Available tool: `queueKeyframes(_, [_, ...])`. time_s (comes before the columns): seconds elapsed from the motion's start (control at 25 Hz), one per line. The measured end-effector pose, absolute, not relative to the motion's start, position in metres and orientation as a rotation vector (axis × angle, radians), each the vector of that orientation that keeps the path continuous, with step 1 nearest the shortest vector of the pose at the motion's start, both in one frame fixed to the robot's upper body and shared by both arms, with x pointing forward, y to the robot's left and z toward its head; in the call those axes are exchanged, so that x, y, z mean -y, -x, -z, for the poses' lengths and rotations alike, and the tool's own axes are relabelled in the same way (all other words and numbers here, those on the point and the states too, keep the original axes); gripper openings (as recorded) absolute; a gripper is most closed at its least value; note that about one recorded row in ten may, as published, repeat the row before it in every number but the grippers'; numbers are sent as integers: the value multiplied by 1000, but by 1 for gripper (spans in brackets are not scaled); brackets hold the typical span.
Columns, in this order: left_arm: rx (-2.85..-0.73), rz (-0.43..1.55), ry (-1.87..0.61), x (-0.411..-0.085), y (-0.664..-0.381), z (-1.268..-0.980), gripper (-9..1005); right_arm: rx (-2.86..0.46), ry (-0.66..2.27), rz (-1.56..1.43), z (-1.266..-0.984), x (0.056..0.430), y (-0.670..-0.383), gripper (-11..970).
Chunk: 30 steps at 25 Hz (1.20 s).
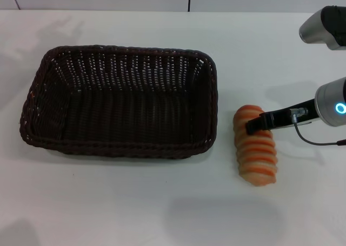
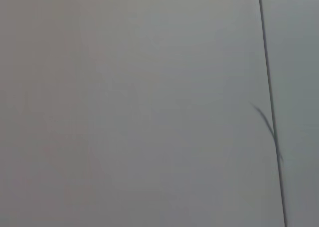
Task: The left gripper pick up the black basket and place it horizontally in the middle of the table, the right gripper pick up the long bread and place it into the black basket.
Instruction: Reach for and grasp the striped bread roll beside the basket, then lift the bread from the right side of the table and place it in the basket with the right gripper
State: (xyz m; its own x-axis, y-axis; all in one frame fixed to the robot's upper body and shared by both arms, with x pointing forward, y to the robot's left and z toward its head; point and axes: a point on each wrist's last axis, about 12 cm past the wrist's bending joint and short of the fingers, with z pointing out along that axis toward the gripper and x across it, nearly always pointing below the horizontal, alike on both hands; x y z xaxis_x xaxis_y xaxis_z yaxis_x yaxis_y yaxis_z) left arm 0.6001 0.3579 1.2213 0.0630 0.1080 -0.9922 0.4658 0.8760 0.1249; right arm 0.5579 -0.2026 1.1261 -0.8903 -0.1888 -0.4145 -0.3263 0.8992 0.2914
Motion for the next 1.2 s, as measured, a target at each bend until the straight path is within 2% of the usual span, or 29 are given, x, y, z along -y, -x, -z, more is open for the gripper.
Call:
queueKeyframes(0.32, [-1500,287,-474,-358,-599,-1221,334,-2677,370,-505,-1128,204,-559,414])
queueKeyframes(0.48, [-1501,286,-474,-359,-599,-1221,334,-2622,320,-497,-1139,213,-561,389])
queueKeyframes(0.68, [-1499,284,-473,-360,-599,-1221,334,-2457,247,-448,-1176,237,-558,339])
queueKeyframes(0.76, [-1498,282,-473,-360,-598,-1222,334,-2350,287,-438,-1204,234,-550,315])
queueKeyframes(0.8, [-1497,281,-474,-360,-598,-1222,334,-2350,287,-438,-1204,234,-550,315])
queueKeyframes(0.96, [-1490,277,-477,-360,-598,-1224,334,-2207,430,-463,-1246,206,-534,315])
queueKeyframes(1.2, [-1482,278,-478,-359,-598,-1226,334,-2119,584,-578,-1265,167,-530,314])
